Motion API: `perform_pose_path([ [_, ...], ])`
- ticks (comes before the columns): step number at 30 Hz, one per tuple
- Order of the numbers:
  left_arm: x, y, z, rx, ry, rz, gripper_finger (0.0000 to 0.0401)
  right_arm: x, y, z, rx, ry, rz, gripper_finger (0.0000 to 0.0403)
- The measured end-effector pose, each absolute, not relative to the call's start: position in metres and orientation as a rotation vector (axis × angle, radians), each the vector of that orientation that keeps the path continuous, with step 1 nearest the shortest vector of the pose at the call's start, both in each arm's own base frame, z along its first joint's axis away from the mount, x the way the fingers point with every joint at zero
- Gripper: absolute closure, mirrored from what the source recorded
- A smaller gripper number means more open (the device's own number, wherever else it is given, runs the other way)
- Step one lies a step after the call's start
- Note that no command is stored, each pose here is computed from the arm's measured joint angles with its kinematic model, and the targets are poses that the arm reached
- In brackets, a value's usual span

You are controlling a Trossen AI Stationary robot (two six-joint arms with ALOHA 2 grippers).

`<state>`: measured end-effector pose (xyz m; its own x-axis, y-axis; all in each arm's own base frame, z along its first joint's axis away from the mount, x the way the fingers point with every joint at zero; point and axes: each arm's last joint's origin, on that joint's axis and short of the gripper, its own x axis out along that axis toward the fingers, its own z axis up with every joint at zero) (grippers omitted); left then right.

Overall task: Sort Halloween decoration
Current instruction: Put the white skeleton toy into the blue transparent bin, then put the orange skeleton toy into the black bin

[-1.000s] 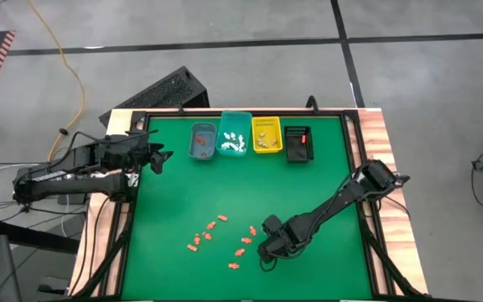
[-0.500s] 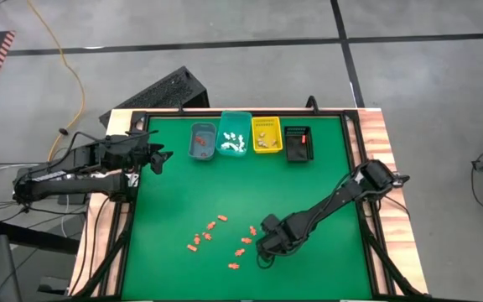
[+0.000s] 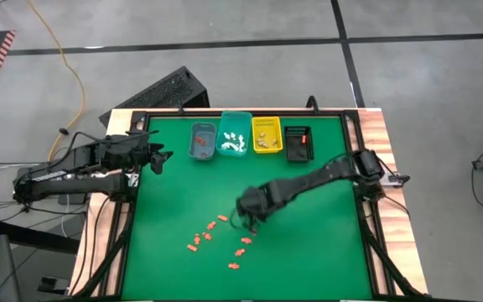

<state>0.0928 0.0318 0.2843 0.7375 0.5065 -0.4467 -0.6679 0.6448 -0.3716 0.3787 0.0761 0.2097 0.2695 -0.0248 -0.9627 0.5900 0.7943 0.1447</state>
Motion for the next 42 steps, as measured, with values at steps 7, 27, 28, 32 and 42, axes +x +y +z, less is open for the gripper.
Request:
perform_pose_path([
  [7, 0.093, 0.032, 0.284, -0.538, 0.321, 0.679, 0.0140, 0.408, -0.003, 0.239, 0.505, 1.004, -0.491, 0.0398],
  [27, 0.093, 0.032, 0.284, -0.530, 0.318, 0.691, 0.0140, 0.412, -0.140, 0.269, 0.514, 0.649, -0.637, 0.0350],
  [28, 0.093, 0.032, 0.284, -0.528, 0.317, 0.696, 0.0140, 0.412, -0.142, 0.269, 0.513, 0.649, -0.640, 0.0337],
  [32, 0.092, 0.033, 0.284, -0.521, 0.311, 0.715, 0.0140, 0.409, -0.149, 0.269, 0.510, 0.647, -0.653, 0.0291],
  [42, 0.092, 0.033, 0.285, -0.517, 0.307, 0.728, 0.0140, 0.410, -0.142, 0.267, 0.467, 0.709, -0.538, 0.0249],
])
